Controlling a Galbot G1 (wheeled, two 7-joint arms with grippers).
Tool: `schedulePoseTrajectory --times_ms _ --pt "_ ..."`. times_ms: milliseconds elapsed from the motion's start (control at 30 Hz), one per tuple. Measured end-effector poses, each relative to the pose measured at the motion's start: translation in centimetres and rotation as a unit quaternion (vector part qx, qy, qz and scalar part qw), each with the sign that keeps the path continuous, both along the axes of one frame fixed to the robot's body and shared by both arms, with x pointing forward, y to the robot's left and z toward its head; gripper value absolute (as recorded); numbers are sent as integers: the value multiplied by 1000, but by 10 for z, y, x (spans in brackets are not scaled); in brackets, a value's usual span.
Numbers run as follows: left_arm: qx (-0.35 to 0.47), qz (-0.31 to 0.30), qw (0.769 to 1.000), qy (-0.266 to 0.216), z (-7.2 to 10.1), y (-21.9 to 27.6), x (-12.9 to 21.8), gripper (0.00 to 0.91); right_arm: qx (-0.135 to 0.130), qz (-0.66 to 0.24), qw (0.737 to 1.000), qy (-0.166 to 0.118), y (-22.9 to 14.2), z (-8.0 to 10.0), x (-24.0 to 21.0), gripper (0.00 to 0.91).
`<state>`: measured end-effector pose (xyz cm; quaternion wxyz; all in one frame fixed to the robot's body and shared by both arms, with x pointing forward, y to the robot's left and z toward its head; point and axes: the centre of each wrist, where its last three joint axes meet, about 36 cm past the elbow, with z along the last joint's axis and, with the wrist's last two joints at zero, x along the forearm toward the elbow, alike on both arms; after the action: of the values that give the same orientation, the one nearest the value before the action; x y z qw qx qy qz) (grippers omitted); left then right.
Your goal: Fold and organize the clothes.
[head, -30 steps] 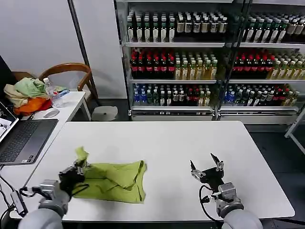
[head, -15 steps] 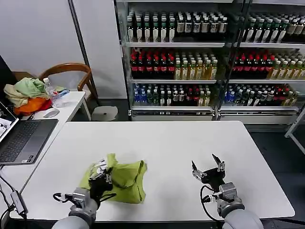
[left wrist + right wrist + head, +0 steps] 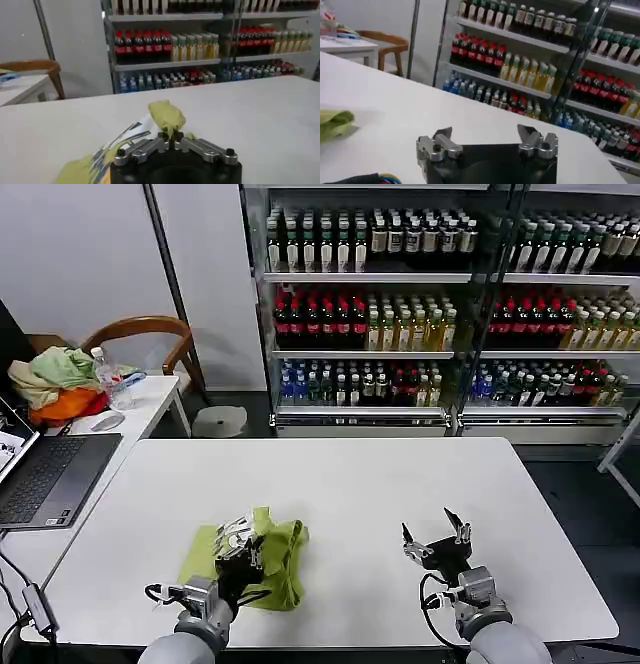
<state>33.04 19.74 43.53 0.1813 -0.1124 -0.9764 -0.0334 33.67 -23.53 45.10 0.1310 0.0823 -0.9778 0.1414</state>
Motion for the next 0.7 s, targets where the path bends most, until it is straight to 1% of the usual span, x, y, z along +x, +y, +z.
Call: schedulePoseTrajectory --times_ms 67,100,133,333,567,700 --pt "0 -1 1000 -1 -1 -2 2 50 -1 0 1000 0 0 0 1 907" --pt "-1 -2 1000 0 -1 -3 3 312 -1 0 1000 -1 0 0 1 907" --pt "-1 -3 1000 1 -2 -4 4 907 -1 0 1000 -1 0 0 2 907" --pt "2 -10 1000 8 -7 -9 7 907 -1 1 1000 -3 0 1 3 907" --pt "-20 -24 999 -8 -8 -15 9 907 3 0 1000 0 0 -1 2 907" --pt "-59 -38 997 -31 0 -14 10 907 4 1 1000 -1 0 -1 1 907"
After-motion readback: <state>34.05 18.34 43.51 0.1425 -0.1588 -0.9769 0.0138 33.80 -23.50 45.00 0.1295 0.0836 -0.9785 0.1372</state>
